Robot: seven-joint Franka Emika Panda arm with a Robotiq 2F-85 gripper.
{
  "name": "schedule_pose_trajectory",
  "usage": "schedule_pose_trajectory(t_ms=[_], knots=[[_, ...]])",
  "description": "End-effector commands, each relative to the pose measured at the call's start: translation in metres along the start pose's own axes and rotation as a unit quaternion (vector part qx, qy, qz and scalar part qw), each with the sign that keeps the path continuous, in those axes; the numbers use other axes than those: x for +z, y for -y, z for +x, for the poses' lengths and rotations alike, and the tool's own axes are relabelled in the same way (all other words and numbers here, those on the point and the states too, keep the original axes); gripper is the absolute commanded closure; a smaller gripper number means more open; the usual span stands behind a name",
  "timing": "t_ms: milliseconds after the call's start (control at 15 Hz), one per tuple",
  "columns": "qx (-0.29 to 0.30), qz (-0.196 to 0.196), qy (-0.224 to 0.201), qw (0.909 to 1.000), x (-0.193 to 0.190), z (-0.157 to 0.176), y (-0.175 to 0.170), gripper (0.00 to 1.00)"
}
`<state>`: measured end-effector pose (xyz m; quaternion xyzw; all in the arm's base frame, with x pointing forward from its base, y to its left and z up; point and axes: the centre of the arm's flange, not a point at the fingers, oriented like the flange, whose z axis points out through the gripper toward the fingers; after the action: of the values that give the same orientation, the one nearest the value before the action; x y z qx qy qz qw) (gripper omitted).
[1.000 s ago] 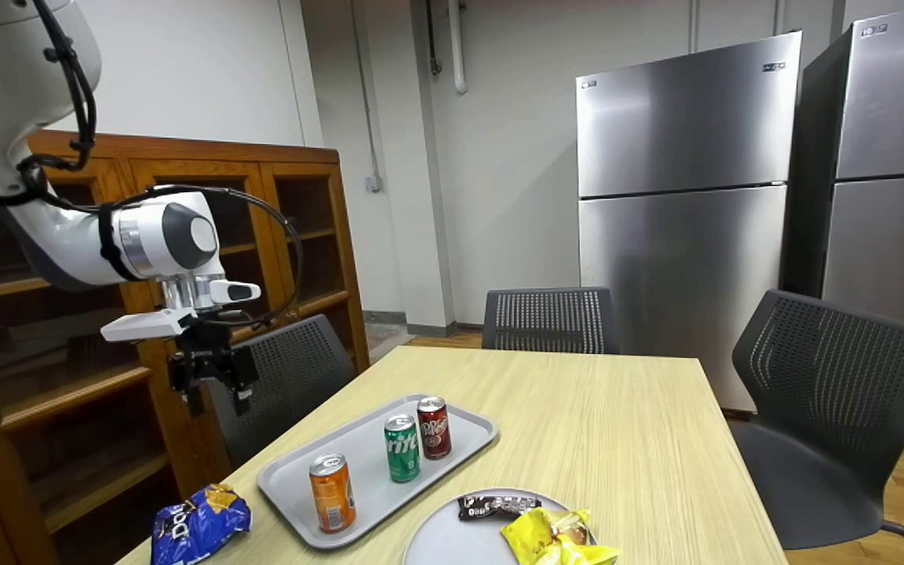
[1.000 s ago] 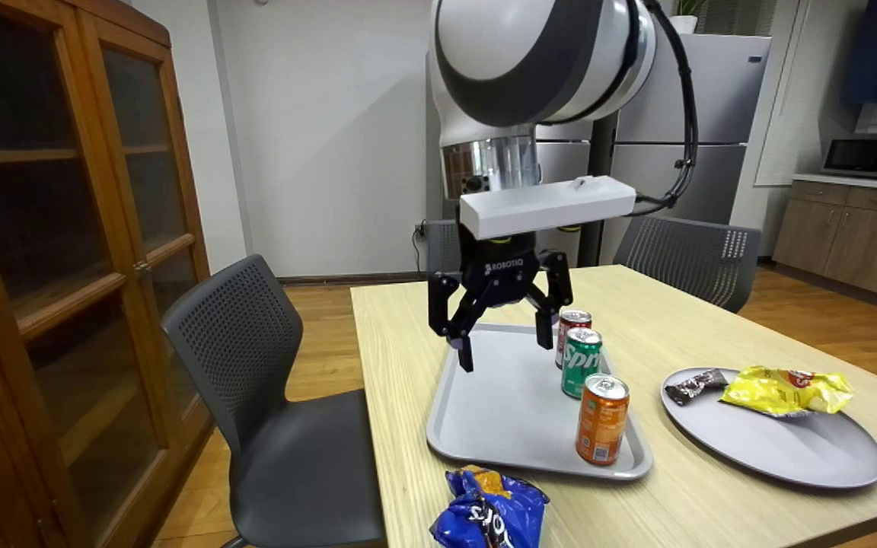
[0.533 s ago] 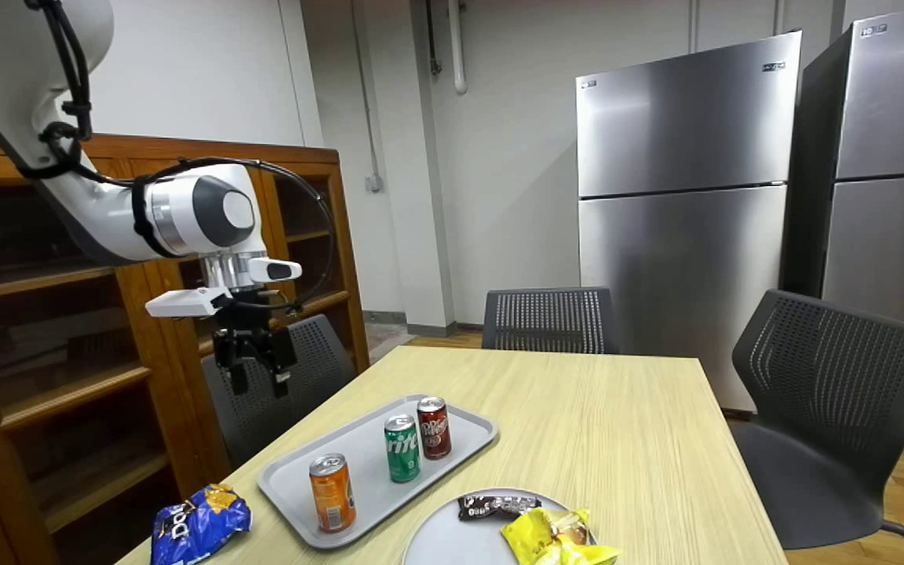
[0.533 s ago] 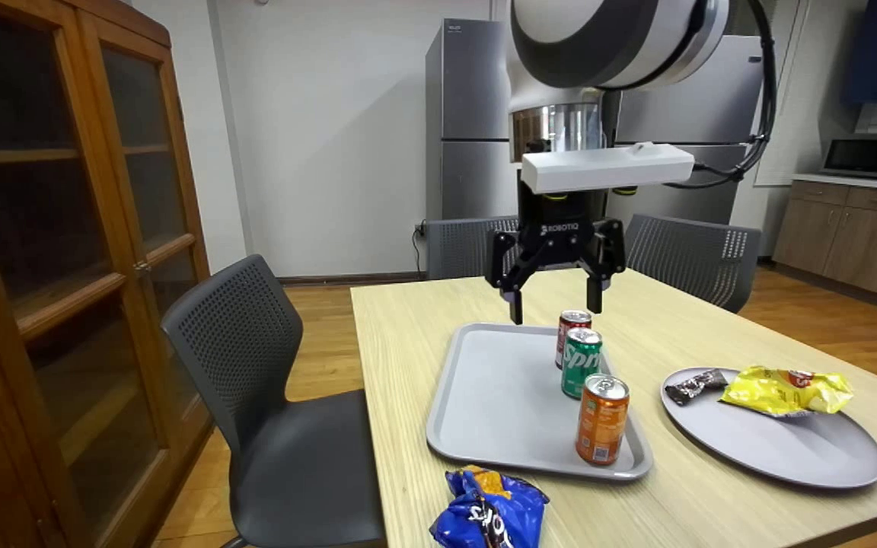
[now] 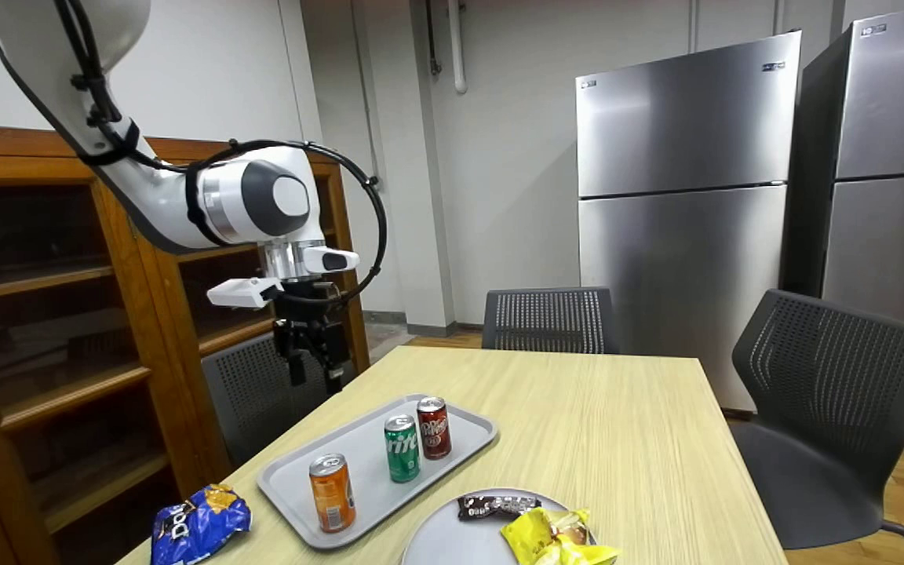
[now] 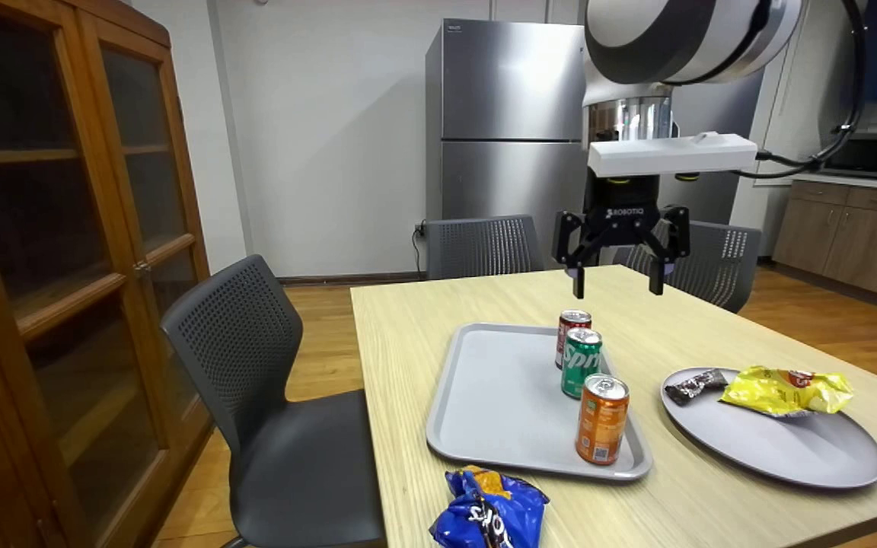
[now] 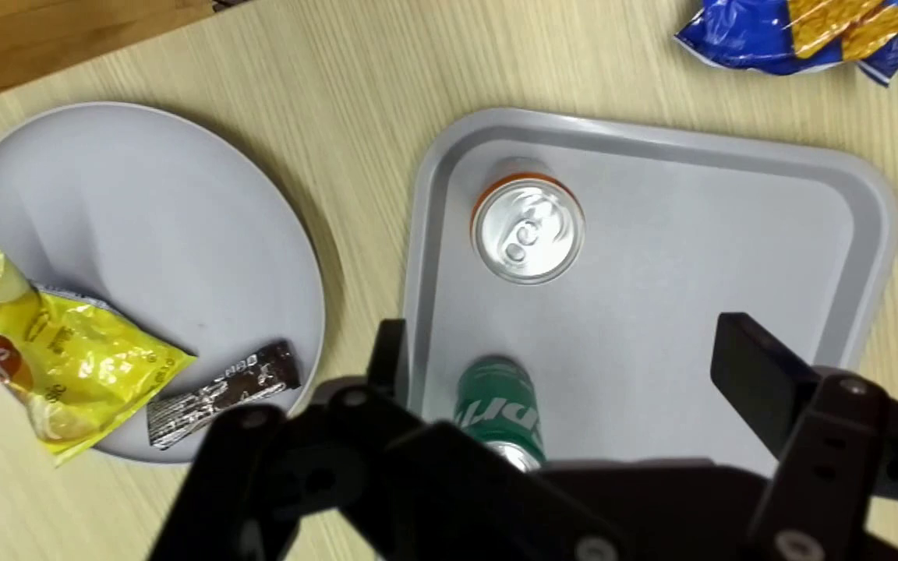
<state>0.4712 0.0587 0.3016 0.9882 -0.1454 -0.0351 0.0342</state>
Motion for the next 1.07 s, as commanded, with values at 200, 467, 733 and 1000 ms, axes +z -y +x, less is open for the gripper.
schedule_pose_trajectory(t_ms=[200, 467, 733, 1000], knots=[[-0.021, -0.031, 0.022, 0.9990, 0.012, 0.017, -0.064, 0.00], [-0.059, -0.057, 0.032, 0.9961, 0.030, 0.033, -0.110, 0.00], [-0.067, -0.074, 0.036, 0.9943, 0.041, 0.043, -0.150, 0.00], [-0.051, -0.070, 0.045, 0.9952, 0.045, 0.037, -0.156, 0.00]])
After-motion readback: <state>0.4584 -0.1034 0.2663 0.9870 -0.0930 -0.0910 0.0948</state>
